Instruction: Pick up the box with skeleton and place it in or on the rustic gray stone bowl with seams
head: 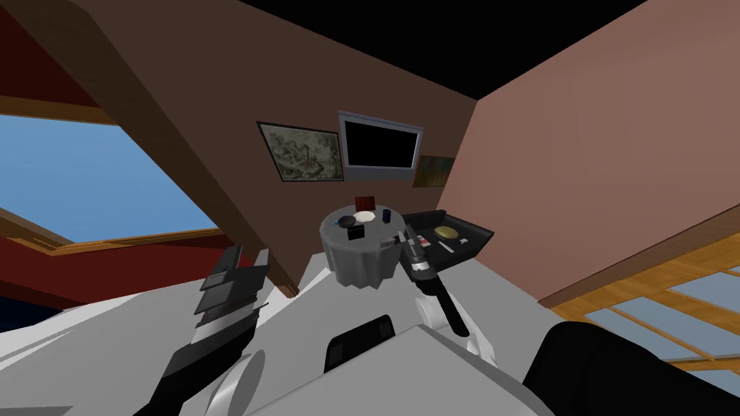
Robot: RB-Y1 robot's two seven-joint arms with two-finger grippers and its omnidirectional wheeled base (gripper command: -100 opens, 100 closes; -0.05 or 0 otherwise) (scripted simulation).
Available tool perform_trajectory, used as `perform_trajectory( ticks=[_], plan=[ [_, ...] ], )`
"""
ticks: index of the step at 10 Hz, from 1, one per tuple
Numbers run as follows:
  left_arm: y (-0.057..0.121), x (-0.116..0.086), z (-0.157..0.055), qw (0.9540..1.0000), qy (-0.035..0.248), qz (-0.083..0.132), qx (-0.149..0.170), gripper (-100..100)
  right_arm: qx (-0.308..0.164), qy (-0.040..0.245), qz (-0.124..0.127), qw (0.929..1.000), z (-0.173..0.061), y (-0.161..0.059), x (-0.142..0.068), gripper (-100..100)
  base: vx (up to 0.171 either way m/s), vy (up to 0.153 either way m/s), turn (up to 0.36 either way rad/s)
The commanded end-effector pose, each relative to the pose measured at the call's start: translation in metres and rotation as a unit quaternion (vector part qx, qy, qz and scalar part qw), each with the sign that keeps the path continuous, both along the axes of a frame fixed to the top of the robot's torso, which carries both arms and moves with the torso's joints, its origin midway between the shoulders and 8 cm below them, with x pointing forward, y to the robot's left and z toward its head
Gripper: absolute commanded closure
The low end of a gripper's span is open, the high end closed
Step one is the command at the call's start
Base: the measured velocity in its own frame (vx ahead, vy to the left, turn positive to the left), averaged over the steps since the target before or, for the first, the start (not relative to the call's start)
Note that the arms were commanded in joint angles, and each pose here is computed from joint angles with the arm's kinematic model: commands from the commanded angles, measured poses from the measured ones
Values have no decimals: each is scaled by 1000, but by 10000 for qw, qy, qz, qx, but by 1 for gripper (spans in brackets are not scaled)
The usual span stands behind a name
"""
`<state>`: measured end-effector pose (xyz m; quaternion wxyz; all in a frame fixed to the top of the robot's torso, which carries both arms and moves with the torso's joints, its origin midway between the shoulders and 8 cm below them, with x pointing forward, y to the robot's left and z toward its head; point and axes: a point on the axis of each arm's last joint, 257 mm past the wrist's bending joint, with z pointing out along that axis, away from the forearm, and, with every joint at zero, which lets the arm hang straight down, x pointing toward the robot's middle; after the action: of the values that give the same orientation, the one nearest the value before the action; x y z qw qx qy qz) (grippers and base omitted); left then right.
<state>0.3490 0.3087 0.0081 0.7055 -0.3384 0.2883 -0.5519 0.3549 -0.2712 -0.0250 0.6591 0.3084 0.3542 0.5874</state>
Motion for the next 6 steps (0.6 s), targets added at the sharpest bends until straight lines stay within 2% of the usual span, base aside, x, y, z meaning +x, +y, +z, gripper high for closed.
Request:
perform_trajectory(
  ticks=[1, 3, 6],
  plan=[
    [0, 0, 0, 10000, 0, 0, 0, 0, -137, 44, 84, 9999, -6, 2, 0, -100, -112, 55, -4],
    [0, 0, 0, 10000, 0, 0, 0, 0, -436, 192, 251, 9986, -22, 6, 0, -100, -133, 52, 17],
    [0, 0, 0, 10000, 0, 0, 0, 0, -762, 314, 430, 9957, -33, 9, -1, -100, -108, 57, 16]
  ],
)
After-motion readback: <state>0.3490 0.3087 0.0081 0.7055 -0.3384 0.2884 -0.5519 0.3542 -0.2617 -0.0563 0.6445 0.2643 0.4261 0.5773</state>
